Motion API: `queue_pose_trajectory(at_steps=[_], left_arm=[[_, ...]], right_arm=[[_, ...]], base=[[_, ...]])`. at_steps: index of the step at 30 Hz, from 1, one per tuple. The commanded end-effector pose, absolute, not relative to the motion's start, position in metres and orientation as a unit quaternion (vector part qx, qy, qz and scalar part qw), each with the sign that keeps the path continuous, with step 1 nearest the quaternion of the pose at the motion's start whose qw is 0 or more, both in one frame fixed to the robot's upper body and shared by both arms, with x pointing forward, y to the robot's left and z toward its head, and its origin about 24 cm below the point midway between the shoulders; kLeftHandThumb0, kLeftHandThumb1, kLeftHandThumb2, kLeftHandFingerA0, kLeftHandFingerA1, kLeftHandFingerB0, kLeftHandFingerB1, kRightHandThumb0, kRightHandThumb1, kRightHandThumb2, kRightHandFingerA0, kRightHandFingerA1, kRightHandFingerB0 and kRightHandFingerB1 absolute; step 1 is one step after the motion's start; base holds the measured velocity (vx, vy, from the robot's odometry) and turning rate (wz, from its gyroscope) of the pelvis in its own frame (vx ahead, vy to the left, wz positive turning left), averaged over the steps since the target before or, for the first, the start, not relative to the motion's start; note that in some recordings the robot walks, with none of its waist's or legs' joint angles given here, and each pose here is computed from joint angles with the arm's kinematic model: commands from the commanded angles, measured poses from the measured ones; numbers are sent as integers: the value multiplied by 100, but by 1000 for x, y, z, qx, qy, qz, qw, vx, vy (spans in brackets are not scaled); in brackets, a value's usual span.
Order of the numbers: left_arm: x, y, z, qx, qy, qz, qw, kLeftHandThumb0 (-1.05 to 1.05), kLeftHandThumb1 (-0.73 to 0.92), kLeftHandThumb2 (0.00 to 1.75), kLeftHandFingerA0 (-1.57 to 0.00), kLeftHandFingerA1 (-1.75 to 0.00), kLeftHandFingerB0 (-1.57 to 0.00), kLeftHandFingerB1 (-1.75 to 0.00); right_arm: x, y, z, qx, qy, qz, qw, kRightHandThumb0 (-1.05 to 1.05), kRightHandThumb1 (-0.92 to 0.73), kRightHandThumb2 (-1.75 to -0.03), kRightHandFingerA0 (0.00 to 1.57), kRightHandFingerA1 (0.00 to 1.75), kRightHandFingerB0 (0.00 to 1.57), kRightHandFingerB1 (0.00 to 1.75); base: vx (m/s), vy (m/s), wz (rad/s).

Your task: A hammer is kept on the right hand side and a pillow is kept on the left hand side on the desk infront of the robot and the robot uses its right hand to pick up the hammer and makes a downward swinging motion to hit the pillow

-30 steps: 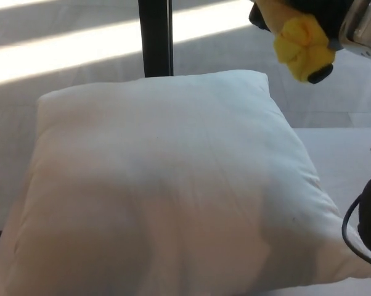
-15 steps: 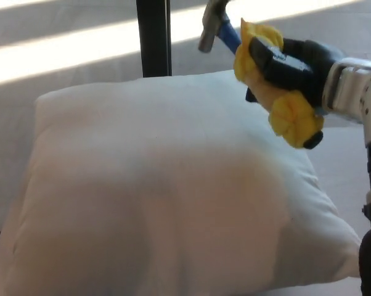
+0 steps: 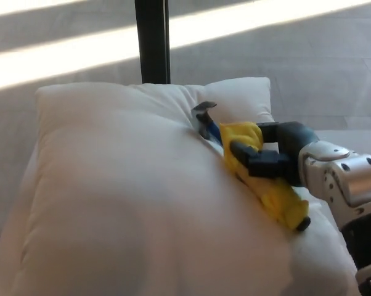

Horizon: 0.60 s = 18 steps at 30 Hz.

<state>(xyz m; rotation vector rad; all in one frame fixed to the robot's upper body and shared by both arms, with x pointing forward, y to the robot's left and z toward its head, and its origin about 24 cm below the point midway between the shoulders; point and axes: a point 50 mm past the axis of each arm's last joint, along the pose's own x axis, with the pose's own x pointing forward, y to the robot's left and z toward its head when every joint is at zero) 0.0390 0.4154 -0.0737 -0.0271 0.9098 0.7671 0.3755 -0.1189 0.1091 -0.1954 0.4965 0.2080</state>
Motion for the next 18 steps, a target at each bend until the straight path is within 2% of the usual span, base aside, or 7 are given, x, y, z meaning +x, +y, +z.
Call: queue_pose_trajectory(at_steps=[1,4,5,6,10,13,18], left_arm=[[38,424,-66,-7,423,373,826,-71,79,64,-79,-53,-70,-49],[36,423,-68,-7,425,374,824,-71,79,63,-80,-53,-70,-50],[36,423,-67,-9,428,373,823,-69,80,64,-82,-54,-69,-48],[36,424,-67,-6,429,369,824,-72,79,64,-79,-54,-65,-47],[36,424,-66,3,431,356,830,-71,81,64,-74,-54,-60,-47],[37,424,-66,0,429,363,827,-72,80,63,-78,-55,-66,-49],[35,423,-67,1,431,362,826,-71,81,64,-78,-54,-66,-48]], right_arm=[[336,-146,13,-165,388,74,904,-26,-59,-110,103,175,71,175],[332,-148,5,-178,406,64,894,-29,-67,-96,105,175,71,170],[334,-147,9,-172,403,67,896,-32,-65,-102,99,175,75,163],[336,-147,12,-161,401,73,899,-30,-59,-112,105,175,76,174],[344,-146,23,-131,392,77,908,-31,-62,-112,107,175,79,175],[361,-142,53,-72,363,61,927,-39,-76,-90,103,175,73,172],[374,-135,83,-39,325,72,942,-35,-80,-90,99,175,71,163]], base=[[0,0,0],[0,0,0],[0,0,0],[0,0,0],[0,0,0],[0,0,0],[0,0,0]])
